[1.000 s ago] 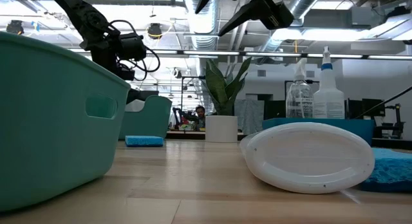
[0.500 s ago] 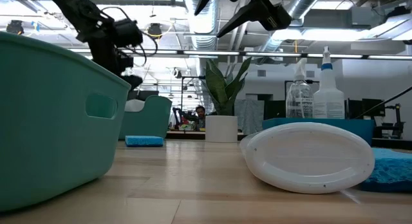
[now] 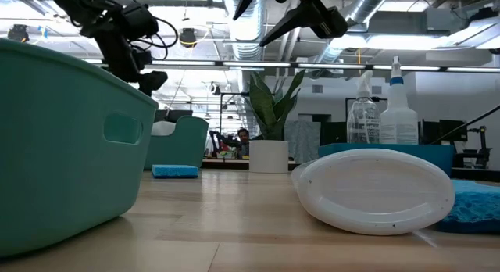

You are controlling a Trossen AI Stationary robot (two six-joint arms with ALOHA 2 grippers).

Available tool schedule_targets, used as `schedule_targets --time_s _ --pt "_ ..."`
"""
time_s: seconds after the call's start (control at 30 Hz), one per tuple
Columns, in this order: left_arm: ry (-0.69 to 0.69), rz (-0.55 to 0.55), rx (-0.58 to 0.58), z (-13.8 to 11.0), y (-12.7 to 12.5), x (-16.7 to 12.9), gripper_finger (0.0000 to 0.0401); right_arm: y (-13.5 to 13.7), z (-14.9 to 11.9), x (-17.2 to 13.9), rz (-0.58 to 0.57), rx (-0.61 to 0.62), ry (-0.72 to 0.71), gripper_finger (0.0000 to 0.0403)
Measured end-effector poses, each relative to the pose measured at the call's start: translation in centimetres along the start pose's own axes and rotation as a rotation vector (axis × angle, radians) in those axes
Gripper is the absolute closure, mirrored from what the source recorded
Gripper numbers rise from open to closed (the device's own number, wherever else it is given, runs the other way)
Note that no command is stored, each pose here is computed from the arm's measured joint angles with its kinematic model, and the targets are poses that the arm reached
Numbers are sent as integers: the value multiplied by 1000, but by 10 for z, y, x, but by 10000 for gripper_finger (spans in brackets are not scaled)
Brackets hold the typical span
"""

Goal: Pick & Place Kitchen Items
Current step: Put the yellow microfiber cloth into the top green bin

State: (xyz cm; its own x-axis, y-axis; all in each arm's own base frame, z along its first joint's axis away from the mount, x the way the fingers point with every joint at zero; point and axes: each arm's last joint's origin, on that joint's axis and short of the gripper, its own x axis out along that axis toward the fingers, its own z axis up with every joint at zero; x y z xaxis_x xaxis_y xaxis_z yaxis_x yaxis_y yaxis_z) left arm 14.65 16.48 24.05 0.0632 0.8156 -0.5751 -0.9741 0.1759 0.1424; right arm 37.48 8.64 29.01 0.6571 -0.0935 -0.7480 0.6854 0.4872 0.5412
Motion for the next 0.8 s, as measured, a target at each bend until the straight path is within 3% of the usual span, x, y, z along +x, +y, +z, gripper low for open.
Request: schedule_targets --time_s 0.17,0.37,0.63,0.8 --pt "38 -35 5 -2 3 -1 183 0 0 0 0 -1 1 198" --pt "120 66 -7 -13 2 8 200 0 0 0 0 -1 0 198" --pt "201 96 47 -24 -9 29 210 0 -1 0 3 2 9 198" --pt "247 56 15 -30 -17 41 210 0 -1 0 5 -2 13 198"
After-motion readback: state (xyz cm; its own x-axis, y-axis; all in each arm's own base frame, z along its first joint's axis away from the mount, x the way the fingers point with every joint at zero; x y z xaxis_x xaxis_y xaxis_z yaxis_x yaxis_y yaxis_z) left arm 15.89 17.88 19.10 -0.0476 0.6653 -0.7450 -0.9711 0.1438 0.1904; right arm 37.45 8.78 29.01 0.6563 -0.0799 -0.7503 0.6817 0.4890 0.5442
